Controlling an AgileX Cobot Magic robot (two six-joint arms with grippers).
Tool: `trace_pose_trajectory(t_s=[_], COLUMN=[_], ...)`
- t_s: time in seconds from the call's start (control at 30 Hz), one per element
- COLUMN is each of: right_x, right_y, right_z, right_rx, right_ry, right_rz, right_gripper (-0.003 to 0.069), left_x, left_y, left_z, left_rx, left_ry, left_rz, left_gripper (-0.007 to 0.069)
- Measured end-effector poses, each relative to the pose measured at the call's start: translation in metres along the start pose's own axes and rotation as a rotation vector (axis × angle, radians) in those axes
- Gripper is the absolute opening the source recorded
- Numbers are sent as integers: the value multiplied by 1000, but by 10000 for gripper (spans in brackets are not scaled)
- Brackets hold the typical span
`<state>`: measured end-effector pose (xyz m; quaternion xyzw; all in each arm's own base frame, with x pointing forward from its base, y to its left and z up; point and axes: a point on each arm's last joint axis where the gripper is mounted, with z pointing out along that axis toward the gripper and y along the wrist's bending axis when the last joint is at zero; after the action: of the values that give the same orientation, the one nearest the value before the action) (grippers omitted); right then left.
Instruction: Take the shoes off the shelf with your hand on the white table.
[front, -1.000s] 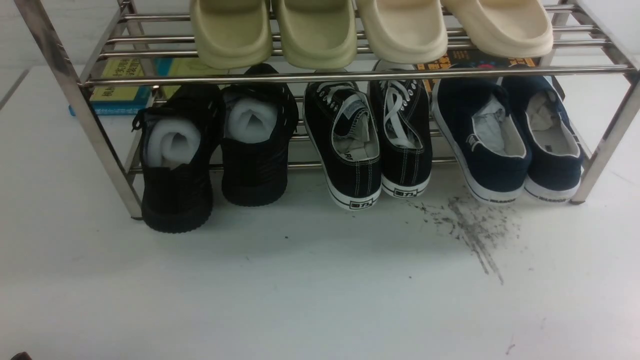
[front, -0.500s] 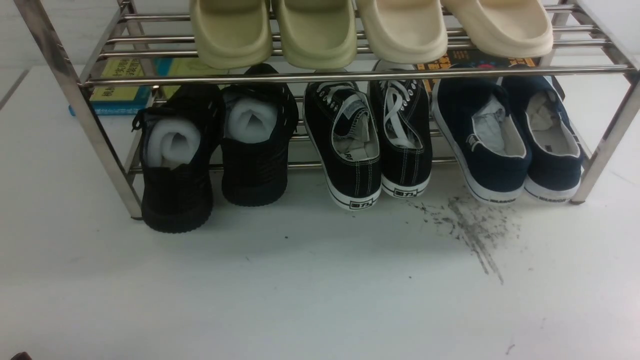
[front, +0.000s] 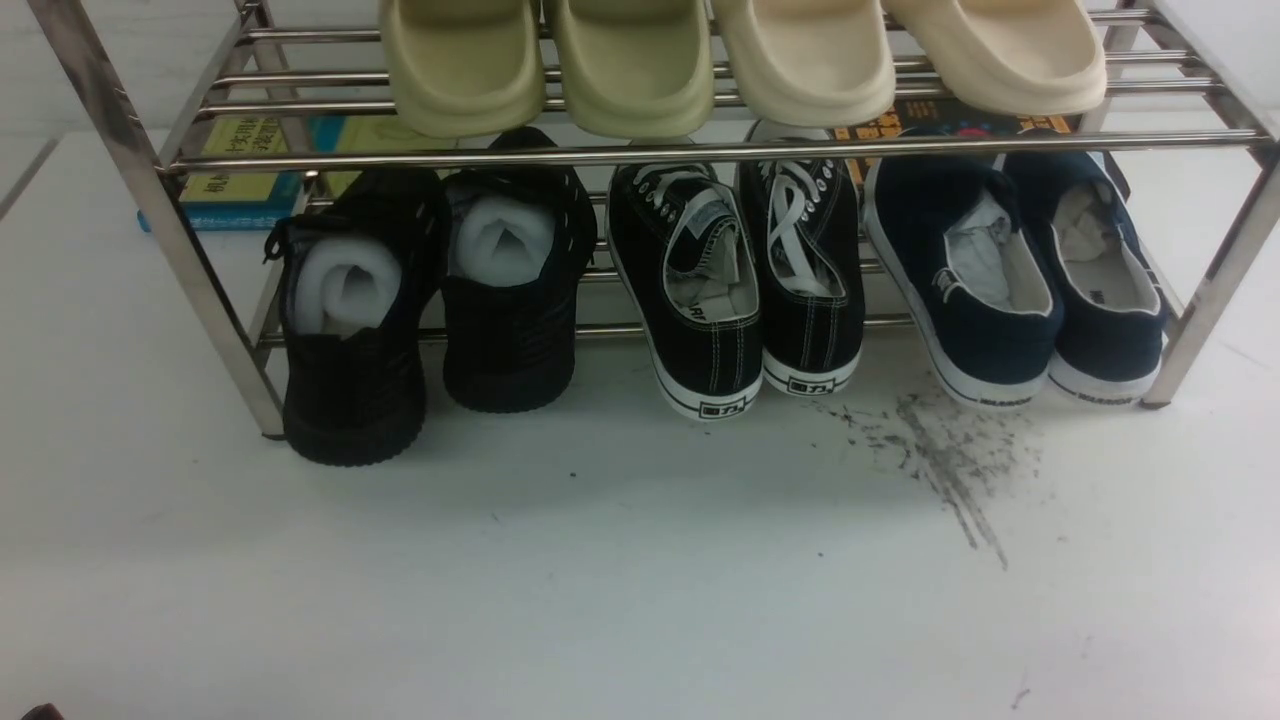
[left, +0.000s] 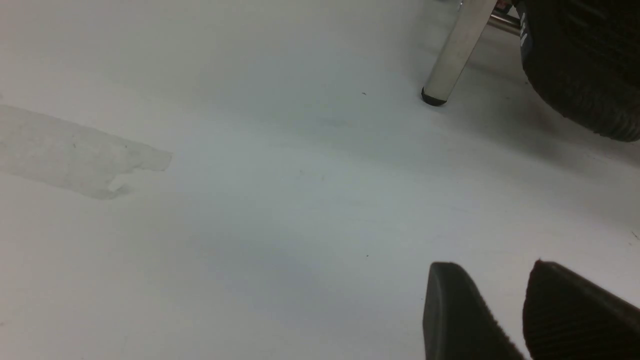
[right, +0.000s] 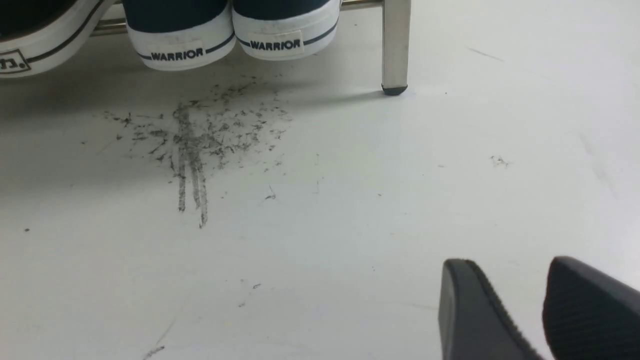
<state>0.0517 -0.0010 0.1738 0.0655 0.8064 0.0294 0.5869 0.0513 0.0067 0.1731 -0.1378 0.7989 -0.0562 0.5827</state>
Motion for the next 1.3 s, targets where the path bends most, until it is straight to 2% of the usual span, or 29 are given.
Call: trace_pose_trajectory(t_s=[0.03,0.07,0.17,0.3,0.4,0.5,0.63,0.77,0.8,0.87,0.97,1.03,1.13,1.17,1.2,1.3], right_x=[-1,-1,-1,-4,-6,-7,-11,-45,-68,-97,-130,-139,-148,-147,-144,-134], right_y=[2,2,11,19,21,22,24,30,33,36,42,45,51,52,53,56], right_z=[0,0,0,-1,-2,-2,-5,-23,-37,-55,-66,-61,-34,-33,-15,22], right_rx=[-27,-27,-127,-232,-267,-280,-297,-363,-388,-398,-367,-357,-352,-355,-355,-378], right_ry=[-8,-9,-3,22,25,26,30,-66,-162,-265,-290,-226,53,79,234,534], right_rz=[82,87,448,811,913,947,949,827,690,528,274,203,99,92,79,112], right_gripper=[240,240,240,240,240,240,228,180,133,77,-1,-8,-6,-6,-3,0], left_x=[0,0,0,0,0,0,0,0,0,0,0,0,0,0,0,0], left_y=[0,0,0,0,0,0,0,0,0,0,0,0,0,0,0,0], left_z=[0,0,0,0,0,0,0,0,0,0,0,0,0,0,0,0], left_rx=[0,0,0,0,0,0,0,0,0,0,0,0,0,0,0,0], left_ry=[0,0,0,0,0,0,0,0,0,0,0,0,0,0,0,0], left_rz=[0,0,0,0,0,0,0,0,0,0,0,0,0,0,0,0], left_gripper=[239,239,239,239,239,239,239,239,239,239,239,239,239,239,239,239])
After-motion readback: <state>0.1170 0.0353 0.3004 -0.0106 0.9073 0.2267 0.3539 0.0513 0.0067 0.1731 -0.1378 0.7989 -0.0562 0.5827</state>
